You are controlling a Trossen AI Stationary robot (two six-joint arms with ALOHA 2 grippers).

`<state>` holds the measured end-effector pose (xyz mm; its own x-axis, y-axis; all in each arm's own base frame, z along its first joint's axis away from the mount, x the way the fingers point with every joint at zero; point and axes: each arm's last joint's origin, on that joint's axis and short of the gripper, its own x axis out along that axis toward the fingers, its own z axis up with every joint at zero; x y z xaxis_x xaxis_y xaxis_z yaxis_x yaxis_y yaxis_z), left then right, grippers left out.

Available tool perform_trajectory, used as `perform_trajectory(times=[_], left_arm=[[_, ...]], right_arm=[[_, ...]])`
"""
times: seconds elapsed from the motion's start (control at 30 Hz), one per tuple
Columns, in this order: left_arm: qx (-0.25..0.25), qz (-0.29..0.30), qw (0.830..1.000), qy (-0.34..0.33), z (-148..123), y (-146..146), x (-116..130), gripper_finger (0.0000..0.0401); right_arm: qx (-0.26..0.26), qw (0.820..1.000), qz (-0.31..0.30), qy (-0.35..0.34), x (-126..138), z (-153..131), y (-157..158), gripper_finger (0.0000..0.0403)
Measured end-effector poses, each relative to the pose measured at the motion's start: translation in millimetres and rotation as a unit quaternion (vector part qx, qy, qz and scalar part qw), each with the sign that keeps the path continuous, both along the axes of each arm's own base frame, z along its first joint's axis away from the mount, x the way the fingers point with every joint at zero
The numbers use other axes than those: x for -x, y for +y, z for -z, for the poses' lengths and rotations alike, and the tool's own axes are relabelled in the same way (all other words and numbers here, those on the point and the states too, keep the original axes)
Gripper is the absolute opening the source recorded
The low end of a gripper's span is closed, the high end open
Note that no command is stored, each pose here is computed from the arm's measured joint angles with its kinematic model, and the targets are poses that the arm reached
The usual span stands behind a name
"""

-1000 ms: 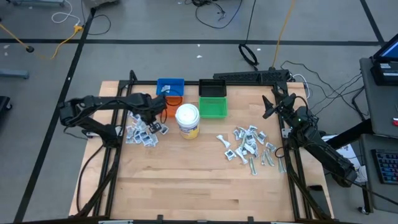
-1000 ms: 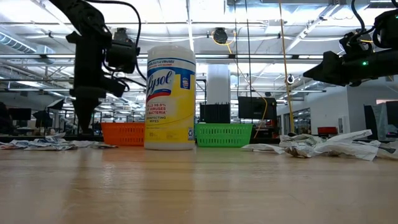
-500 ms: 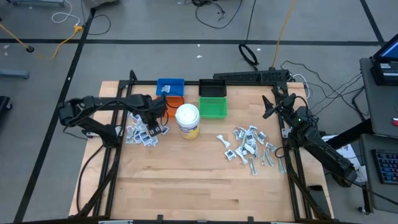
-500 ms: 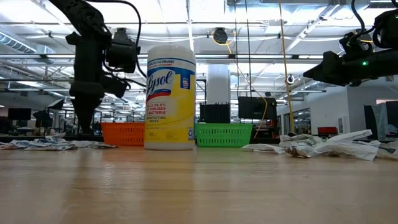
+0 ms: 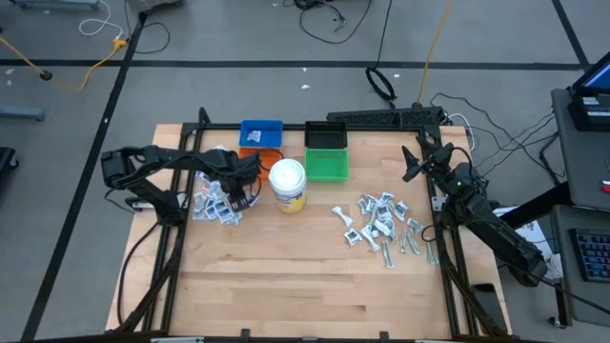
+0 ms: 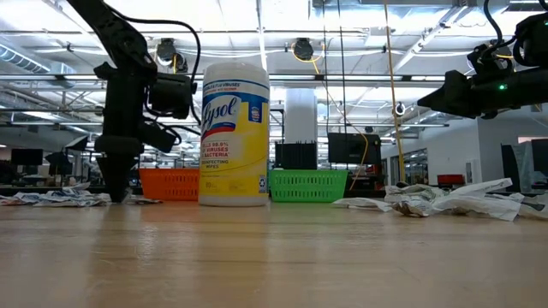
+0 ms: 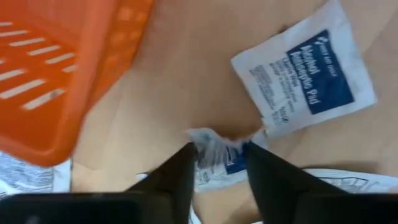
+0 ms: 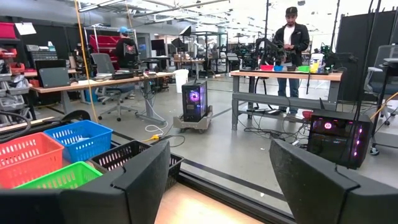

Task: Pick & Place First Aid Supplies
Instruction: Put the blue alcohol pad into the blue bin

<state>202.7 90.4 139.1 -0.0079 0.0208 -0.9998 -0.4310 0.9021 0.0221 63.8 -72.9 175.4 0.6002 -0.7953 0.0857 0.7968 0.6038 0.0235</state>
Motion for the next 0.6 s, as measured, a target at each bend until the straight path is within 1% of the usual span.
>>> perform_trajectory(times=[0.2,0.23,0.3,0.37,0.5,0.6], left_arm=[[0.0,-0.008,1.0,0.006,0.1,-0.3,1.0,0.0017],[0.001,-0.014,1.0,0.01,-1.0,-0.4,1.4,0.0011],[0.004,-0.022,1.0,0.016,-5.7,-1.2,3.3,0.0012],[0.006,-0.028,0.999,0.02,-14.8,-1.5,4.0,0.0015],[0.007,-0.032,0.999,0.022,-34.6,-1.3,8.7,0.0006],[0.009,-0.032,0.999,0.027,-47.5,-2.2,10.5,0.001]], right_arm=[[0.0,1.0,0.0,0.0,0.0,-0.1,0.0,0.0271],[0.0,1.0,0.0,0.0,0.0,-0.1,0.0,0.0272],[0.0,1.0,0.0,0.0,0.0,0.0,0.0,0.0273],[0.0,1.0,0.0,0.0,0.0,-0.1,0.0,0.0272],[0.0,1.0,0.0,0.0,0.0,-0.1,0.0,0.027],[0.0,1.0,0.0,0.0,0.0,0.0,0.0,0.0272]])
